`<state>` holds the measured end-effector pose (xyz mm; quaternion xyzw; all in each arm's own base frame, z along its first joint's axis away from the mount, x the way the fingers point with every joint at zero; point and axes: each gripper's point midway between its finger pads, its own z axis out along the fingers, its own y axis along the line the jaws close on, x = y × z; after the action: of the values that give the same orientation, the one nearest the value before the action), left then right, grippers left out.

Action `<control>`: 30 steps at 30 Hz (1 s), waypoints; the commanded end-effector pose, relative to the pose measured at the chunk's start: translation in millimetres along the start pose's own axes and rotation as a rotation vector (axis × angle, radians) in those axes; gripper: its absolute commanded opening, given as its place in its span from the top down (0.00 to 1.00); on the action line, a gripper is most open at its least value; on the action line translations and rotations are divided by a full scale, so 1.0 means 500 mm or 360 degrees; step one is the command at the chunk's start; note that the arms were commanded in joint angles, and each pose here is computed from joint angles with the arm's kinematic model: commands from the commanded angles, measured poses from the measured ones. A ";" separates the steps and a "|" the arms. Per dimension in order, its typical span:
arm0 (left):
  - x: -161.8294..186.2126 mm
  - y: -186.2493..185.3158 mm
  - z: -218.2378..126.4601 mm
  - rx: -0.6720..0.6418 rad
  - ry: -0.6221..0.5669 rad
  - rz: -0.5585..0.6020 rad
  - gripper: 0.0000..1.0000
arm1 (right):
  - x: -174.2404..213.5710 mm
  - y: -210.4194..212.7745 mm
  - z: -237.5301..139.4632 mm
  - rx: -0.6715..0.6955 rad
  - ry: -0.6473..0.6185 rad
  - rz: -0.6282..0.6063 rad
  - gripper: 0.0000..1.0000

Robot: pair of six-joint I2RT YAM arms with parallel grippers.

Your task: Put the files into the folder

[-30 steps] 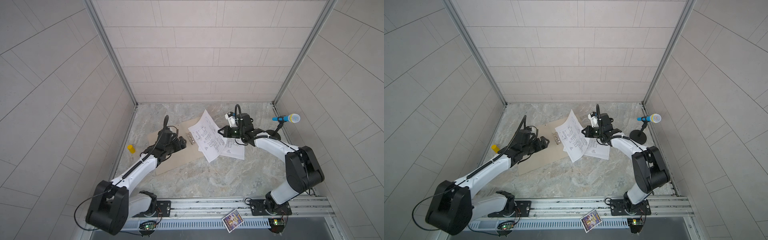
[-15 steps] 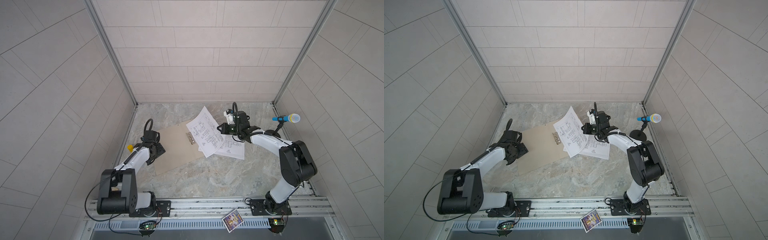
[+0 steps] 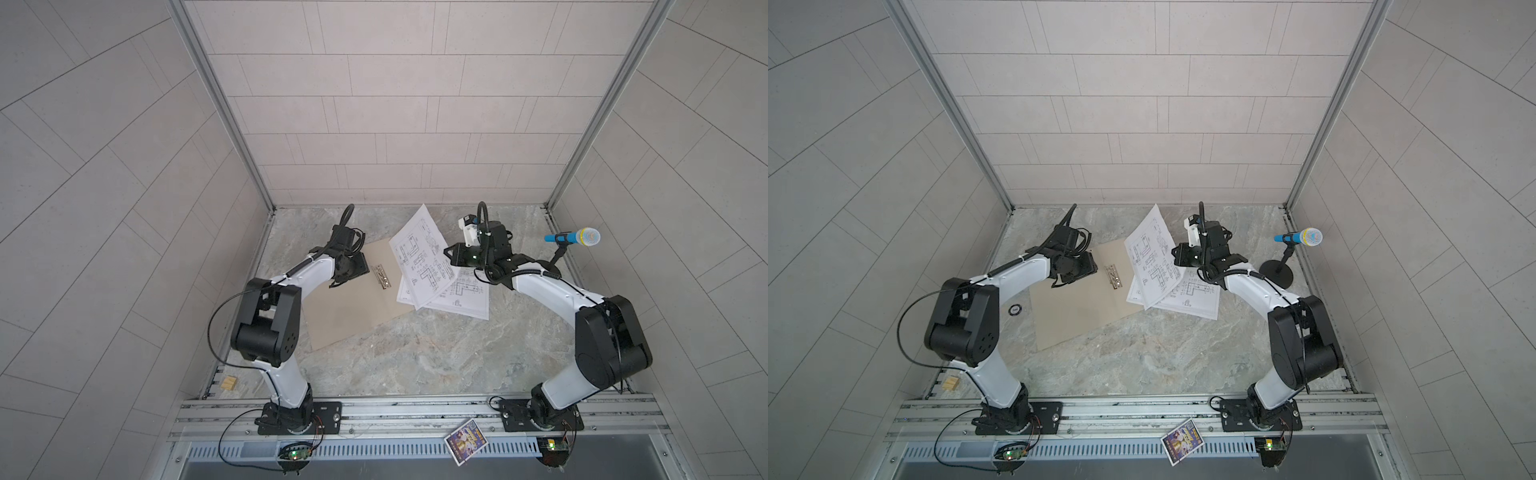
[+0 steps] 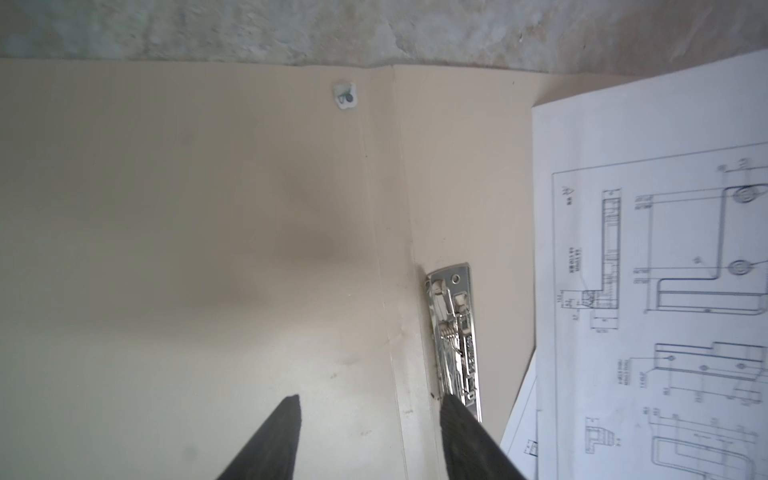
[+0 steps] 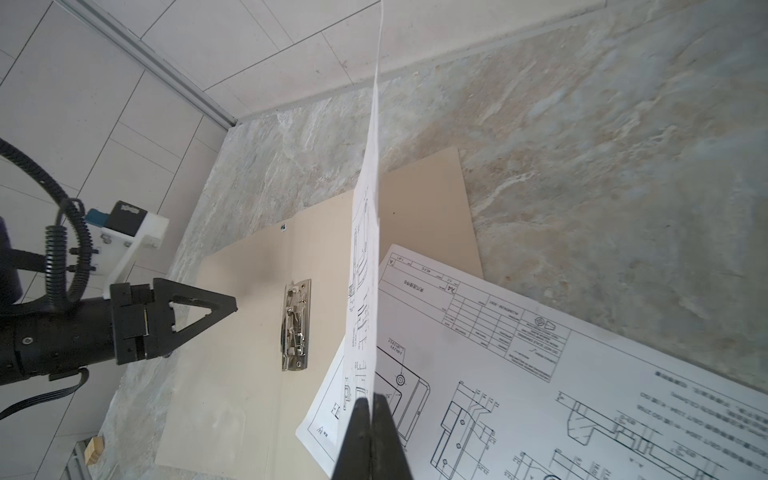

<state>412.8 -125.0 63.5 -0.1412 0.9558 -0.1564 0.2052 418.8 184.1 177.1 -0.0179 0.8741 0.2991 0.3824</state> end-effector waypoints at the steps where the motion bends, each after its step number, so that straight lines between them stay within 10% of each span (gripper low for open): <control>1: 0.011 -0.031 0.030 0.0039 0.0080 0.0027 0.47 | -0.016 -0.005 -0.029 0.0048 -0.0071 -0.0046 1.00; 30: 0.102 -0.214 0.120 0.0244 0.0260 0.0277 0.85 | -0.030 -0.044 -0.127 0.0179 -0.0152 -0.0050 1.00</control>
<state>424.0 -237.0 29.7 -0.0421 0.9656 -0.2024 0.1575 401.2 137.4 206.6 0.0054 0.8684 0.2550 0.4253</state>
